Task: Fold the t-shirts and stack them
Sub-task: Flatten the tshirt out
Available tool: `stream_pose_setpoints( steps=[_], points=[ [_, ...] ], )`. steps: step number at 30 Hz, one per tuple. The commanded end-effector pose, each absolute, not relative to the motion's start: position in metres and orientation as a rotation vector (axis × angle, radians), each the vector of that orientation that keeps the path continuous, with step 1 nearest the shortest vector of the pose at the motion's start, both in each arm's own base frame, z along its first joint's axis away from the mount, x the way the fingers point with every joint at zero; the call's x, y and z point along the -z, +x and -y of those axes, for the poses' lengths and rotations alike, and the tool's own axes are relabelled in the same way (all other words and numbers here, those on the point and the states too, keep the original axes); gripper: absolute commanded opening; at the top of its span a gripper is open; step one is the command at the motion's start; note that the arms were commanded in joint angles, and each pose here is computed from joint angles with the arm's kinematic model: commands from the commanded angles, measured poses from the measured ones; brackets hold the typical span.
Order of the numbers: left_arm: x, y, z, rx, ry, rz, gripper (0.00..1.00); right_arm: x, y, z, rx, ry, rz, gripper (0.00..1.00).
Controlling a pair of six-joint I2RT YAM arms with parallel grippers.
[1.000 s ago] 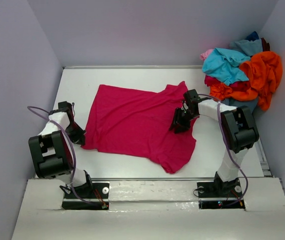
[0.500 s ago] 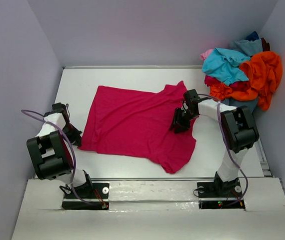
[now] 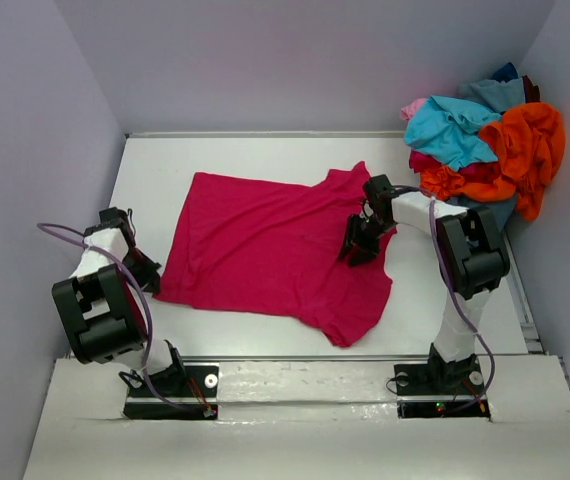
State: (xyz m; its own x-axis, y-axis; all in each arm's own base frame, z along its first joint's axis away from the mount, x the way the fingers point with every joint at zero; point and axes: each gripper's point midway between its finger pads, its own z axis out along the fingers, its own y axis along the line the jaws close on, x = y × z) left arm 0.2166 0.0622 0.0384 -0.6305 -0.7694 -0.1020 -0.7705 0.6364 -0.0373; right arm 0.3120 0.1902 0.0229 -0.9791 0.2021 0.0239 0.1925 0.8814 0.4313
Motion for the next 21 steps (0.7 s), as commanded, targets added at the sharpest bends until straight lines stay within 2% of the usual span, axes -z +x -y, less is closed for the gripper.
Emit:
stream_pose_setpoints(
  steps=[1,7,16,21],
  points=[
    [-0.043,0.208,-0.063,-0.028,-1.288,-2.748,0.06,0.014,0.310,-0.170,-0.471,0.279,-3.065,0.48],
    [-0.042,0.210,-0.062,-0.017,-1.283,-2.750,0.06,0.004,0.312,-0.166,-0.444,0.286,-3.033,0.48],
    [-0.039,0.212,-0.062,-0.003,-1.279,-2.749,0.06,-0.090,0.408,-0.180,-0.447,0.196,-2.717,0.53],
    [-0.038,0.214,-0.060,0.014,-1.278,-2.743,0.06,-0.110,0.455,-0.206,-0.553,0.196,-2.641,0.54]
  ],
)
